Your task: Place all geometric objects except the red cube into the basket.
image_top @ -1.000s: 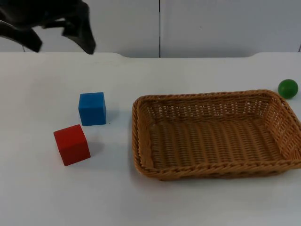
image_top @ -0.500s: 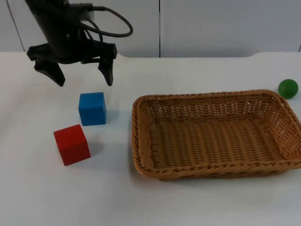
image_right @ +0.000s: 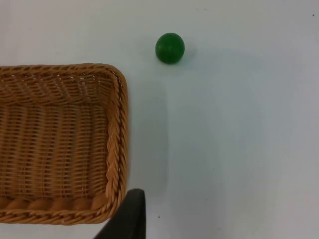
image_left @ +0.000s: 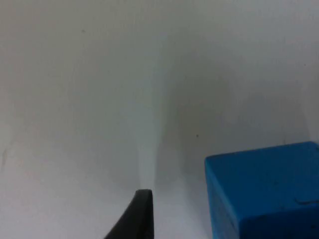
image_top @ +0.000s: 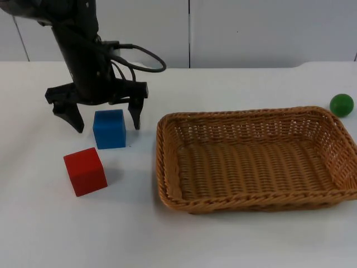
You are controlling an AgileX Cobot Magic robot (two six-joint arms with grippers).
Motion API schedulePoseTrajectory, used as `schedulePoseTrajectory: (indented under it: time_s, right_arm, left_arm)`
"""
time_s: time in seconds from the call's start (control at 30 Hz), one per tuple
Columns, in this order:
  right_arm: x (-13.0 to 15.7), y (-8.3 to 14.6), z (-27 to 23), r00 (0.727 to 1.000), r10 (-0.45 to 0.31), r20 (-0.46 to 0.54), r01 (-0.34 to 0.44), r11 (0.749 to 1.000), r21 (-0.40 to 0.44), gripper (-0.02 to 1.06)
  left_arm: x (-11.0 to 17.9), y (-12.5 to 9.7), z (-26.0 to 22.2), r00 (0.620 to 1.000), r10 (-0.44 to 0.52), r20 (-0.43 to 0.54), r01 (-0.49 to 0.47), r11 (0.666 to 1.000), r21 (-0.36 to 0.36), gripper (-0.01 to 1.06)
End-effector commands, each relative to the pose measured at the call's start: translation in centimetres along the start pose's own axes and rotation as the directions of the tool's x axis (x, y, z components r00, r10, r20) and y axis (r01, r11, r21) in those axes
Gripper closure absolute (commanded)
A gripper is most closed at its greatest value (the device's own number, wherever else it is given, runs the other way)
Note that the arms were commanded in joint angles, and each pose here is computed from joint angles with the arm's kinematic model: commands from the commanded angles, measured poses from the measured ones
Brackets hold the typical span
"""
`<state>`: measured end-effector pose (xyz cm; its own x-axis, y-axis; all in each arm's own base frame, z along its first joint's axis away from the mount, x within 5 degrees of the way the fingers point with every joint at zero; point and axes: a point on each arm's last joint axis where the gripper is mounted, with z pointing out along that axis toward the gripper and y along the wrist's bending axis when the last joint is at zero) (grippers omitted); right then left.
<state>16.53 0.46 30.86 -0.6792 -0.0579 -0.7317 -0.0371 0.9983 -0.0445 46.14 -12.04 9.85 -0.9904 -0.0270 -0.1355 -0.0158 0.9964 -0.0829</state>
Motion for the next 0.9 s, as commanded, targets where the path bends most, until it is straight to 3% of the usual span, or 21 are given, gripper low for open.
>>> schedulePoseTrajectory:
  time_s: [0.0, 0.17, 0.23, 0.3, 0.33, 0.37, 0.4, 0.43, 0.47, 0.6, 0.73, 0.83, 0.87]
  right_arm:
    - [-0.2, -0.1, -0.1, 1.0, -0.013, 0.013, 0.013, 1.0, 0.008, -0.01]
    - [-0.2, -0.2, -0.1, 1.0, -0.019, 0.013, 0.019, 1.0, 0.013, -0.01]
    - [-0.2, -0.2, -0.1, 1.0, -0.021, 0.013, 0.02, 1.0, 0.015, -0.01]
    - [-0.2, -0.2, -0.1, 1.0, -0.021, 0.013, 0.02, 1.0, 0.015, -0.01]
    - [-0.2, -0.2, -0.1, 1.0, -0.021, 0.013, 0.02, 1.0, 0.015, -0.01]
    - [-0.2, -0.2, -0.1, 1.0, -0.021, 0.013, 0.02, 1.0, 0.015, -0.01]
    - [-0.2, -0.2, -0.1, 1.0, -0.021, 0.013, 0.02, 1.0, 0.015, -0.01]
    - [-0.2, -0.2, -0.1, 1.0, -0.025, 0.015, 0.025, 1.0, 0.018, -0.01]
    - [-0.2, -0.2, -0.1, 1.0, -0.025, 0.015, 0.024, 1.0, 0.018, -0.01]
    - [-0.2, -0.3, -0.1, 0.999, -0.034, 0.015, 0.033, 0.999, 0.025, -0.01]
    - [-0.2, -0.3, -0.1, 0.999, -0.034, 0.015, 0.033, 0.999, 0.025, -0.01]
    - [-0.2, -0.3, -0.1, 0.999, -0.034, 0.013, 0.033, 0.999, 0.025, -0.01]
    - [-0.2, -0.3, -0.1, 0.999, -0.034, 0.013, 0.033, 0.999, 0.025, -0.01]
  left_arm:
    - [-0.1, -0.1, -0.1, 1.0, -0.007, 0.009, 0.007, 1.0, -0.001, 0.0]
    - [-0.1, -0.1, 0.0, 1.0, -0.015, 0.001, 0.015, 1.0, -0.001, 0.06]
    - [0.0, -0.1, 0.0, 1.0, -0.029, -0.007, 0.029, 1.0, -0.004, 0.23]
    - [0.1, -0.1, 0.0, 0.998, -0.055, -0.013, 0.055, 0.998, -0.006, 0.49]
    - [0.0, -0.1, -0.1, 0.998, -0.054, -0.011, 0.054, 0.999, -0.005, 0.56]
    - [0.0, -0.1, -0.1, 0.998, -0.054, -0.011, 0.054, 0.999, -0.005, 0.56]
    - [0.0, -0.1, -0.5, 0.999, -0.054, -0.006, 0.053, 0.999, -0.003, 0.76]
    - [-0.1, -0.2, -0.9, 0.999, -0.053, 0.0, 0.053, 0.999, -0.001, 0.84]
    - [-0.2, -0.2, -2.0, 0.999, -0.042, 0.022, 0.042, 0.999, 0.003, 1.05]
    - [-0.7, -0.4, -5.7, 0.994, -0.023, 0.107, 0.021, 1.0, 0.016, 1.05]
    - [-0.8, -0.8, -10.7, 0.975, 0.072, 0.212, -0.081, 0.996, 0.032, 1.05]
    - [0.3, -1.5, -15.7, 0.932, 0.251, 0.262, -0.267, 0.963, 0.026, 1.05]
    - [1.1, -1.9, -17.7, 0.9, 0.338, 0.275, -0.361, 0.932, 0.034, 1.05]
